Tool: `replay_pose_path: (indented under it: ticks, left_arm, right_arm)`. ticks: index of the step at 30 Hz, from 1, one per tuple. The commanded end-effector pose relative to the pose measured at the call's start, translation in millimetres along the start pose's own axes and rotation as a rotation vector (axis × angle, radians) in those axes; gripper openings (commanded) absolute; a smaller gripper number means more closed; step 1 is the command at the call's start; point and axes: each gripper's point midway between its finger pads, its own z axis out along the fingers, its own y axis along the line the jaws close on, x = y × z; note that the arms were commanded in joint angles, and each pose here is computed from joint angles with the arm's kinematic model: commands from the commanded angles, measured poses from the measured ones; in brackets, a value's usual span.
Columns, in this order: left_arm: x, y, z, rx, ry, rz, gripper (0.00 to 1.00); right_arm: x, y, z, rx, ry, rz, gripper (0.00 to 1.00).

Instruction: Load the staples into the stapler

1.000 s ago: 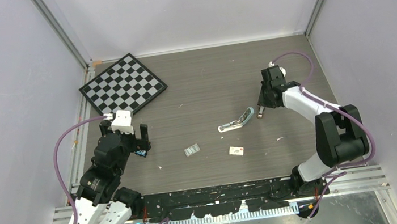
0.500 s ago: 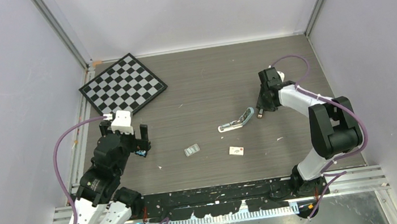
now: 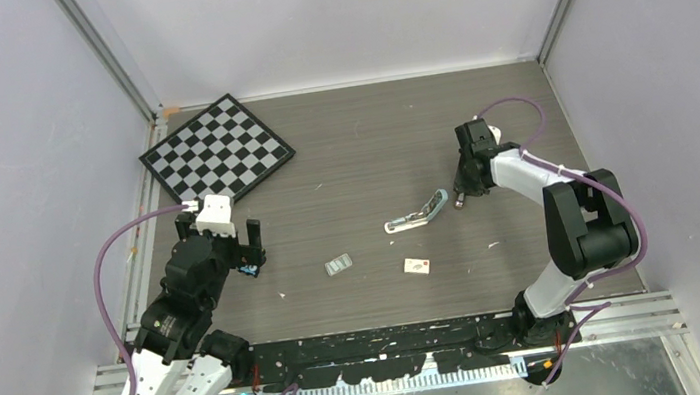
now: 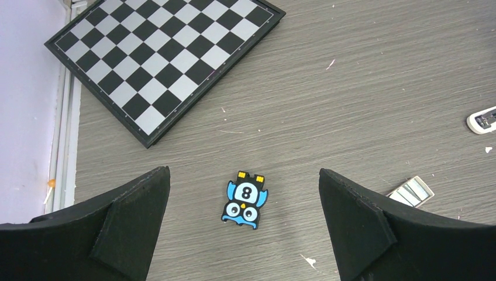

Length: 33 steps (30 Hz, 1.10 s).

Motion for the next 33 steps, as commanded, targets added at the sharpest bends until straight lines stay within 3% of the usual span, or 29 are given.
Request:
replay_pose_path:
  ticks: [1, 25, 30, 33]
  left_arm:
    - [-10.8, -0.7, 0.4, 0.001, -0.047, -0.017, 1.0]
    - [-11.1, -1.2, -0.2, 0.005, -0.048, -0.019, 1.0]
    - [-14.3, -5.2, -0.4, 0.023, -0.053, -0.044, 1.0]
    - [-27.9, -27.5, -3.2, 0.137, -0.075, -0.126, 1.0]
  right_arm:
    - [-24.5, 4.3, -12.4, -0.007, -0.072, 0.002, 0.21]
    - [-33.4, 1.1, -30.5, 0.002, -0.086, -0.056, 0.21]
    - [-44.6, 10.0, -58.6, -0.048, -0.109, -0.037, 0.21]
    - [-55.9, 18.7, -84.0, -0.107, -0.149, -0.019, 0.21]
